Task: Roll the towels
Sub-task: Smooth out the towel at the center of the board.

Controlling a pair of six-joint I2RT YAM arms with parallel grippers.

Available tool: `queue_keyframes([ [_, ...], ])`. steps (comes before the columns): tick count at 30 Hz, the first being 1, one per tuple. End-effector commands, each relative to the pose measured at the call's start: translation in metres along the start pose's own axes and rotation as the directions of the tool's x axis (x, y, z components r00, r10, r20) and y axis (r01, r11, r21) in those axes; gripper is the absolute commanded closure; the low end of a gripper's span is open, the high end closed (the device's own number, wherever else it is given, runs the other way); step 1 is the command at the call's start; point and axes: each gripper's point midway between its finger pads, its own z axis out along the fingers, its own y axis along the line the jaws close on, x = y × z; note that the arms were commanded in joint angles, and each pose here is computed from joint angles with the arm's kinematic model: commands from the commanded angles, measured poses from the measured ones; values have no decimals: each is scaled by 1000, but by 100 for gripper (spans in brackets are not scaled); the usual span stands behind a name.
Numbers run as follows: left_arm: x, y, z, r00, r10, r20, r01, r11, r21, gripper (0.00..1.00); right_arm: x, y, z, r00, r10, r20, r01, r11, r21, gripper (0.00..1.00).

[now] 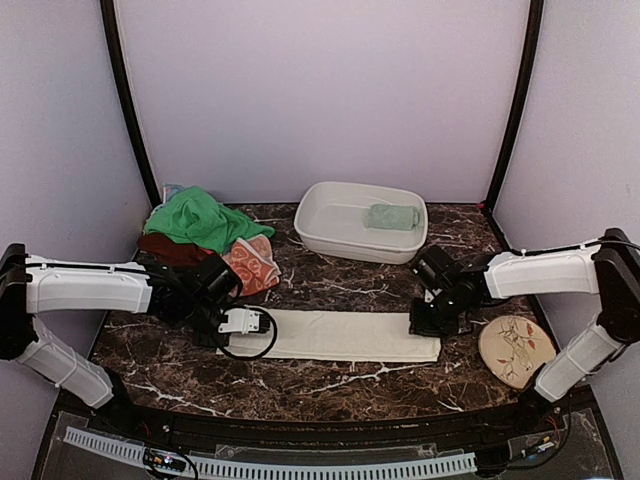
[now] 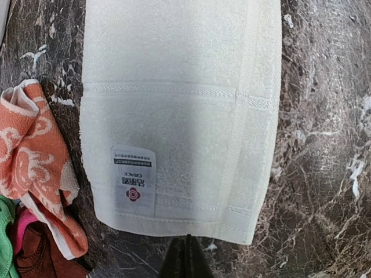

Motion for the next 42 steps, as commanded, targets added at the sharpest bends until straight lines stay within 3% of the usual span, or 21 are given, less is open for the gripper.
queue_keyframes([
  [1, 6, -12, -8, 1000, -10, -14, 10, 999, 45, 100, 3, -5, 26, 1000, 19, -6, -19, 1000, -20, 71],
  [9, 14, -28, -7, 1000, -19, -25, 21, 997, 75, 100, 14, -13, 38, 999, 41, -25, -42, 999, -22, 73],
  [11, 8, -19, -10, 999, -32, -5, 32, 999, 44, 90, 14, -13, 38, 999, 37, -26, -38, 999, -20, 73],
  [14, -8, -3, -13, 995, -83, 55, 83, 996, -8, 64, 14, -13, 37, 999, 33, -30, -33, 999, -15, 73],
  [15, -16, 5, -13, 990, -107, 91, 110, 993, -31, 62, 15, -15, 36, 999, 34, -34, -34, 999, -10, 73],
  [17, -26, 16, -8, 983, -147, 114, 155, 986, -61, 64, 19, -19, 35, 998, 37, -41, -37, 999, 0, 73],
  [21, -19, 36, 20, 974, -222, 35, 224, 964, -143, 75, 29, -32, 28, 997, 46, -56, -44, 999, 31, 73],
  [25, -4, 26, 41, 976, -212, -44, 206, 973, -105, 79, 33, -41, 9, 998, 41, -48, -39, 998, 45, 73],
  [31, -16, 14, 36, 982, -184, 40, 185, 982, -34, 73, -11, -17, -26, 997, -24, 67, 22, 999, 27, 69],
  [35, -19, 40, 23, 967, -238, 88, 244, 968, -60, 65, -21, -18, -10, 997, -48, 54, 43, 995, 87, 68],
  [42, -15, 66, 10, 951, -288, 113, 296, 953, -63, 61, -21, -47, 1, 997, -48, 63, 34, 978, 205, 51],
])
